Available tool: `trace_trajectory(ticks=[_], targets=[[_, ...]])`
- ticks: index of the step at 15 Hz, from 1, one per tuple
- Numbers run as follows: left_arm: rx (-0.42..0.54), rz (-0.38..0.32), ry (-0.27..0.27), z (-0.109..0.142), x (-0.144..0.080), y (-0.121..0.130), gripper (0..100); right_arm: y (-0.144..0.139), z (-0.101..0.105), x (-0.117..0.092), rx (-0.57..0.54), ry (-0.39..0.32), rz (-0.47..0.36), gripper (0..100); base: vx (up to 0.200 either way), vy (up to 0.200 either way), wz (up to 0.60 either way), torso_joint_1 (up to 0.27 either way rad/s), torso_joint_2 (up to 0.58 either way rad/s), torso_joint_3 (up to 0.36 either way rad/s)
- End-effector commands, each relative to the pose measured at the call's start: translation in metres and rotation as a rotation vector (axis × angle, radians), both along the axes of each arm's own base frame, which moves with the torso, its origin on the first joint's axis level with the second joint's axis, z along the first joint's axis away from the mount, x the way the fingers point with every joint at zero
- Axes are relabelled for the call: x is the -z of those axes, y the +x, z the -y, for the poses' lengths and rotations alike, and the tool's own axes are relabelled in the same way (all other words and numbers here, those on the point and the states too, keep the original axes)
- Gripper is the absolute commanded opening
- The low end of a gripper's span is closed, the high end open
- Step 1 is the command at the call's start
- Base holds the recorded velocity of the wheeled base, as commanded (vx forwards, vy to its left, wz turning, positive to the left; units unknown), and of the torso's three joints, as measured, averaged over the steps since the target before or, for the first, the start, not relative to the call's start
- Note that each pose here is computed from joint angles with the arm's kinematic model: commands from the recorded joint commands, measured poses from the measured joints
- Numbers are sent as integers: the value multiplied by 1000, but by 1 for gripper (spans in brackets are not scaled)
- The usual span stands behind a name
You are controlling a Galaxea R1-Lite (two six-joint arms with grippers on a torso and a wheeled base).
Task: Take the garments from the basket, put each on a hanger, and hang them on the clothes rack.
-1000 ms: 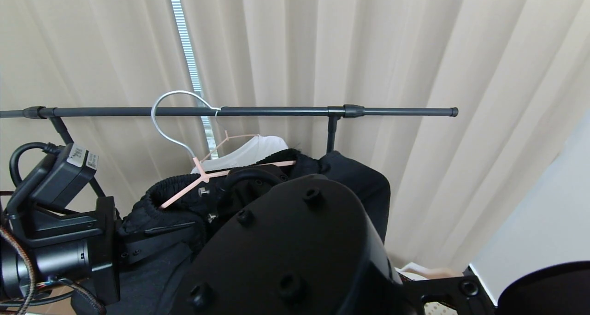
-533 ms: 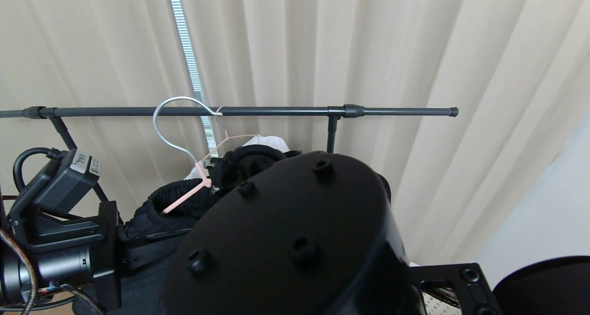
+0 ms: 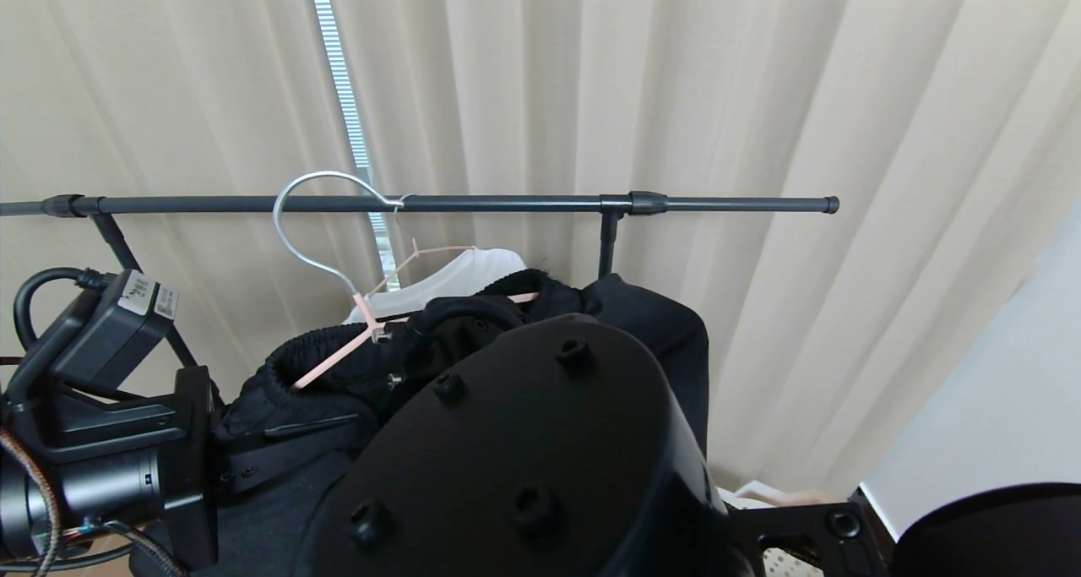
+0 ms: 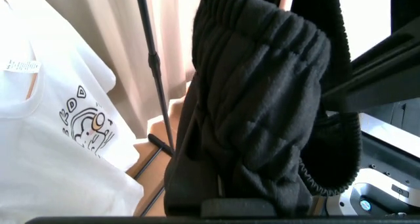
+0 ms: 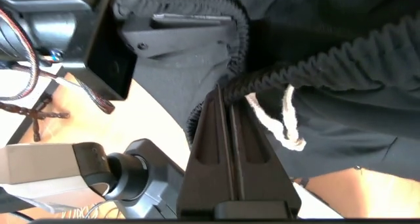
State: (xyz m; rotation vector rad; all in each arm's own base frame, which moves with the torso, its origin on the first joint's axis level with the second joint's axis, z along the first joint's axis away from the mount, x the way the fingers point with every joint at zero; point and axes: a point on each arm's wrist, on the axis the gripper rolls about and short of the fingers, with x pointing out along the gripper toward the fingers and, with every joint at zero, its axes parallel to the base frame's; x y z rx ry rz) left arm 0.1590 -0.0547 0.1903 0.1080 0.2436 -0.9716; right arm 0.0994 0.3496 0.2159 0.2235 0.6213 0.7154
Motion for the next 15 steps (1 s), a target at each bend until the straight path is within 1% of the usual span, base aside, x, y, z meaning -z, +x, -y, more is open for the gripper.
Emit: trace_trajectory(ticks=[1,3,5,6,7,8,9,11,12,13,14,15], targets=[[-3,7,-2,-1,-1,-1,0,-1,3,2,-7,-22,5,100,0,0,0,0,0,0],[-3,14,-4,-1,-2,-3,0,-4,16,3,-46,-83,48,100,0,0,0,0,0,0],[-4,14,-4,-2,-2,-3,0,-9,33,0,-123,-114,80,100,0,0,0,0,0,0],[-4,12,-2,-2,-1,-3,0,-12,43,-4,-160,-114,86,100,0,0,0,0,0,0],[-4,12,-2,-2,-1,-3,0,-12,44,-4,-162,-115,86,100,0,0,0,0,0,0],[-2,9,0,-2,0,-4,0,-15,59,-10,-211,-121,114,100,0,0,0,0,0,0],[0,7,1,-2,1,-4,0,-14,67,-13,-229,-120,124,100,0,0,0,0,0,0],[1,6,2,-2,2,-4,0,-17,81,-21,-291,-101,128,100,0,0,0,0,0,0],[1,8,3,-2,2,-4,0,-18,84,-21,-305,-97,126,100,0,0,0,0,0,0],[1,6,2,-2,2,-5,0,-14,94,-22,-315,-109,146,100,0,0,0,0,0,0],[1,6,2,-2,2,-5,0,-7,104,-18,-314,-158,192,100,0,0,0,0,0,0],[5,7,2,-2,2,-6,0,-4,113,-16,-319,-189,223,100,0,0,0,0,0,0]])
